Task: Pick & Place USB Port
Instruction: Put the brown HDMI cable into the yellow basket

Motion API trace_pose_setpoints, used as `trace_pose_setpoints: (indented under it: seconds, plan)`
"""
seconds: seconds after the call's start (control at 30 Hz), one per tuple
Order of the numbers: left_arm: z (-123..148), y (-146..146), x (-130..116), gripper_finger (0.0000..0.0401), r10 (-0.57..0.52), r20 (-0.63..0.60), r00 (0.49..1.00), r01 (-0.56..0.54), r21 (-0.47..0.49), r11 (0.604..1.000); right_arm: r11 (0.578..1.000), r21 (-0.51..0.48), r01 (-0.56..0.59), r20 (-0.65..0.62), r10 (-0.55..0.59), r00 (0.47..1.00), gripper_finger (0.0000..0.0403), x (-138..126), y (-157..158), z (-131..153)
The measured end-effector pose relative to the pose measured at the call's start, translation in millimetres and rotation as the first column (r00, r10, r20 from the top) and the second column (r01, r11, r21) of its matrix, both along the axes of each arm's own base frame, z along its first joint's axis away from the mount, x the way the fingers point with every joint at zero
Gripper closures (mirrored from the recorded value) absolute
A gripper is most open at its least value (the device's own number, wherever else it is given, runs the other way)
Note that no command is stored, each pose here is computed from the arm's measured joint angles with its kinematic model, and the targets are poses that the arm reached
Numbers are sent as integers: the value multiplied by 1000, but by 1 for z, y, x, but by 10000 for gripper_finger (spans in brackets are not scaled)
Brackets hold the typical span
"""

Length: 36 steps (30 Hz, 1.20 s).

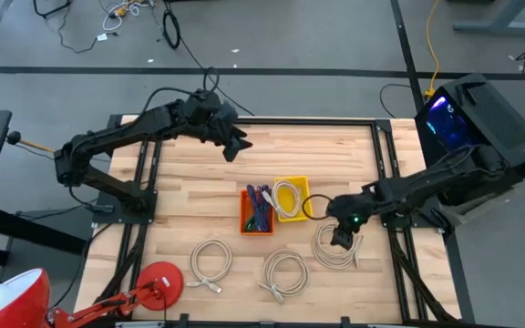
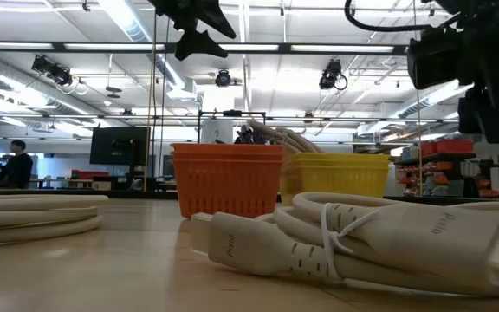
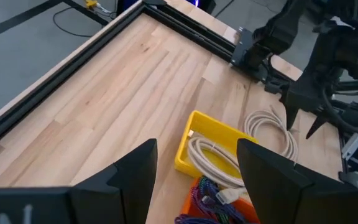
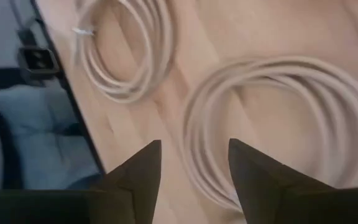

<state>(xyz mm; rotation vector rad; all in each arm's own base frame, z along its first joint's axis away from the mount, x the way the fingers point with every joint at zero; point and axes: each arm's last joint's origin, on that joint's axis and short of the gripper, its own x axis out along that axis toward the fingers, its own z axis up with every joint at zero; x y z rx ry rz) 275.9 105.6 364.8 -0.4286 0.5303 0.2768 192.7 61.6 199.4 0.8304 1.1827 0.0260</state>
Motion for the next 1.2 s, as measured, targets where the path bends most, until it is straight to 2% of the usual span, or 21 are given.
trace_pose_setpoints:
  seconds: [0.2,0.5,0.67,1.0,1.1,1.17,1.2]
  plan:
    - [-2,-7,1,174,-24,-23,999,24,-10,1000,998,45,43,46,-45,998,217,-2,15,-11]
    - [-3,-20,5,174,-48,-38,998,48,-4,999,999,24,32,21,-32,999,223,3,34,-33]
    - [-3,-25,6,174,-54,-40,998,54,-1,999,1000,-29,8,-38,-9,999,223,8,37,-51]
    - [-3,-33,9,174,-65,-44,997,64,-10,998,999,-14,-40,-121,38,992,224,17,42,-77]
    - [-4,-34,9,174,-66,-45,997,66,-9,998,999,-23,-43,-140,39,989,245,18,43,-82]
    - [-4,-34,9,174,-66,-45,997,65,-9,998,998,-40,-42,-149,35,988,287,18,42,-83]
    - [-4,-34,9,174,-65,-46,997,65,-9,998,998,-48,-45,-152,37,988,320,17,41,-84]
